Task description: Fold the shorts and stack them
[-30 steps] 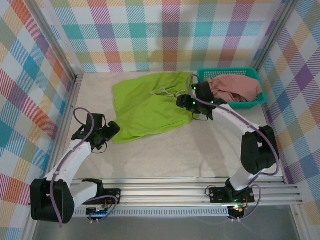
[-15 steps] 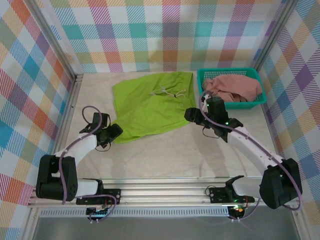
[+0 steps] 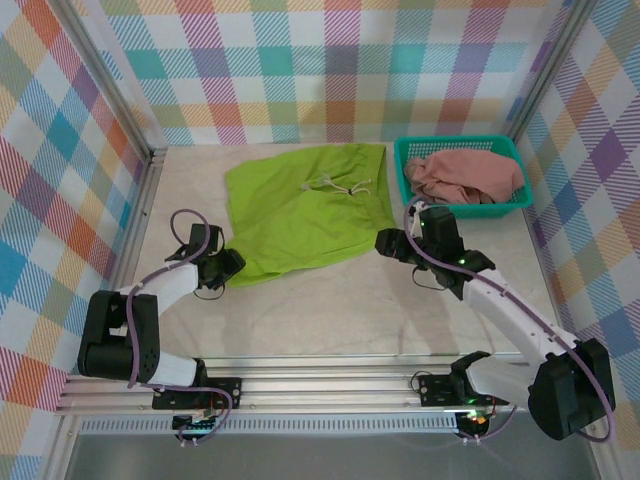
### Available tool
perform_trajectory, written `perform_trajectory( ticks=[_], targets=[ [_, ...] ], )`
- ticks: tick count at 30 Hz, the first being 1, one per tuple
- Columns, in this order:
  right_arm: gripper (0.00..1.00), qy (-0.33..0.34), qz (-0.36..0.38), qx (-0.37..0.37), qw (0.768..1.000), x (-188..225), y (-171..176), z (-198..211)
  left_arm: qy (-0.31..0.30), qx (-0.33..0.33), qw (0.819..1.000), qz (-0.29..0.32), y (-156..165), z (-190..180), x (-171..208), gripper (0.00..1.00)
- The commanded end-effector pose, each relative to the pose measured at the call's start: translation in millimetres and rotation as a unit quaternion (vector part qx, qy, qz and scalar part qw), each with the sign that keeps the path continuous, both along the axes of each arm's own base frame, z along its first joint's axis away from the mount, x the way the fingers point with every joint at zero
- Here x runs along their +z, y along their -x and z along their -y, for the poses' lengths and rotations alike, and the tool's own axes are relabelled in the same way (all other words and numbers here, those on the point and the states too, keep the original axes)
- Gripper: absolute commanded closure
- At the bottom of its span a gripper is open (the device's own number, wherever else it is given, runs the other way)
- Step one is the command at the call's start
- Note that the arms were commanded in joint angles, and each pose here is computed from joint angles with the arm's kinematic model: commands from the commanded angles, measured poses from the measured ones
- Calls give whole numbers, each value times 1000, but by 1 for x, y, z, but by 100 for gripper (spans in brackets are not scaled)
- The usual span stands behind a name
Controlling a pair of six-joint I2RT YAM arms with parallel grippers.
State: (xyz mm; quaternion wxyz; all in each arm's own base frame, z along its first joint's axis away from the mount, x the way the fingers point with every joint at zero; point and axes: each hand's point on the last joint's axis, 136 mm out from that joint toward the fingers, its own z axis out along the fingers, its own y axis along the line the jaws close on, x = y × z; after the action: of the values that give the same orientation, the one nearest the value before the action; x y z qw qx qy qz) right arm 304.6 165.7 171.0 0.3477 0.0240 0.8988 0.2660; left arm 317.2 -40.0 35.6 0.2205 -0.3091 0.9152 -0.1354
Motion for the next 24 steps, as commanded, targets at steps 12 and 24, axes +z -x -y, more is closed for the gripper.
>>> perform_trajectory(
  ticks=[12, 24],
  targets=[
    [35, 12, -30, -7, 999, -28, 10, 5, 5, -16, 999, 43, -23, 3, 27, 89],
    [33, 54, -10, -27, 998, -12, -6, 15, -91, -16, 984, 154, 5, -27, 163, 100]
  ],
)
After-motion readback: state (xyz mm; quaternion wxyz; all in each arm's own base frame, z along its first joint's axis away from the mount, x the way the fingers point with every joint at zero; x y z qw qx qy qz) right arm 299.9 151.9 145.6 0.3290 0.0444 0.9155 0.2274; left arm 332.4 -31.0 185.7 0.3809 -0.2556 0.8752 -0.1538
